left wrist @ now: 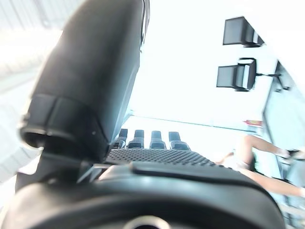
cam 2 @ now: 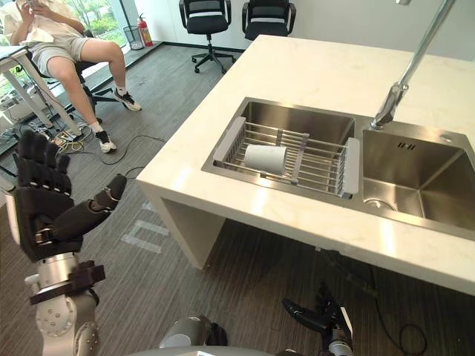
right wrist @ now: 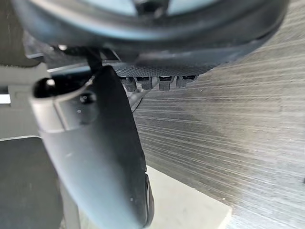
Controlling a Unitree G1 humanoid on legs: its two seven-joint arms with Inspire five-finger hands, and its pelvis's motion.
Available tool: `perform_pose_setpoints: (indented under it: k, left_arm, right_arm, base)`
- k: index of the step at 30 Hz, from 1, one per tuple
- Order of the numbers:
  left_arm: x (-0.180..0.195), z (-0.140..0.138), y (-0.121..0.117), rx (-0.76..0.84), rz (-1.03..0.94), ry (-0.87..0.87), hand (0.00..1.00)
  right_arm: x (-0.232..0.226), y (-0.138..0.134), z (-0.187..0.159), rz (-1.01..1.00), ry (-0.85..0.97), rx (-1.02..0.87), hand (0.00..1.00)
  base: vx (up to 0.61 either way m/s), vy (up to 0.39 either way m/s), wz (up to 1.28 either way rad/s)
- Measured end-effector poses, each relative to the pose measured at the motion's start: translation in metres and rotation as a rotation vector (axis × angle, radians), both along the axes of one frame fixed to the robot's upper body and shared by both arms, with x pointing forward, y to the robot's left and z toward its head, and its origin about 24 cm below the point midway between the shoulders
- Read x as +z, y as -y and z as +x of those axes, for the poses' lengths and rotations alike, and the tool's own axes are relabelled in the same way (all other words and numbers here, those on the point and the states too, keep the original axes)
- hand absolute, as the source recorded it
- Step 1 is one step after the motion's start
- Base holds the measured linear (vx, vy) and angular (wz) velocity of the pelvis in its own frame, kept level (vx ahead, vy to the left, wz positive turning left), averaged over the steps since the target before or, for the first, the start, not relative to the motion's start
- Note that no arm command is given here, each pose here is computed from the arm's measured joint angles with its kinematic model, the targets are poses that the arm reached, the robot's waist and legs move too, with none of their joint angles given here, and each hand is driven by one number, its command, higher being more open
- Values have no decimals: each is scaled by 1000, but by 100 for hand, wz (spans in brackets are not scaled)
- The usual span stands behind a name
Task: Walk over to the sink, pick up the cup, carry it to the dishwasher, place the cup inside the dishwasher, then close the dishwasher door
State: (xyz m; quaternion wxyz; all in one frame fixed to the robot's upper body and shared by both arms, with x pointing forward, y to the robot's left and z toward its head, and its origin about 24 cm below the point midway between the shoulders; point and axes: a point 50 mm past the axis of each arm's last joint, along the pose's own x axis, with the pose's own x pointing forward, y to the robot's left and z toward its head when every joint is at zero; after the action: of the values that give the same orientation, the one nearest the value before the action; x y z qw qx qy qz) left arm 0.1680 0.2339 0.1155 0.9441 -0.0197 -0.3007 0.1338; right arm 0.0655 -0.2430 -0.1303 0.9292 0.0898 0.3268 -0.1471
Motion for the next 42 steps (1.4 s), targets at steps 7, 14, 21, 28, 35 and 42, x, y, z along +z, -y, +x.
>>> perform_pose_setpoints:
  k: [7,14,21,28,35,42]
  left_arm:
    - [-3,10,9,-99,67,-67,100]
    - [-18,18,41,-266,82,-137,100]
    - [-20,18,62,-330,138,-144,100]
    - [-25,22,82,-378,253,-203,100]
    - [-36,30,95,-410,298,-296,100]
    - [-43,47,87,-318,324,-358,100]
  right_arm:
    - [-3,-1,-9,15,-12,-16,100]
    - [-1,13,-18,-25,-62,-46,100]
    - [5,12,-20,-65,-67,-11,100]
    - [0,-19,-30,-27,-100,70,100]
    - [0,-23,-41,-48,-130,114,100]
    - [0,-21,-42,-78,-139,151,100]
  base:
    - [196,-189,-8]
    - [152,-185,1]
    - [63,-31,-8]
    - [-9,73,-15]
    - [-74,-7,-7]
    - [-59,-47,-4]
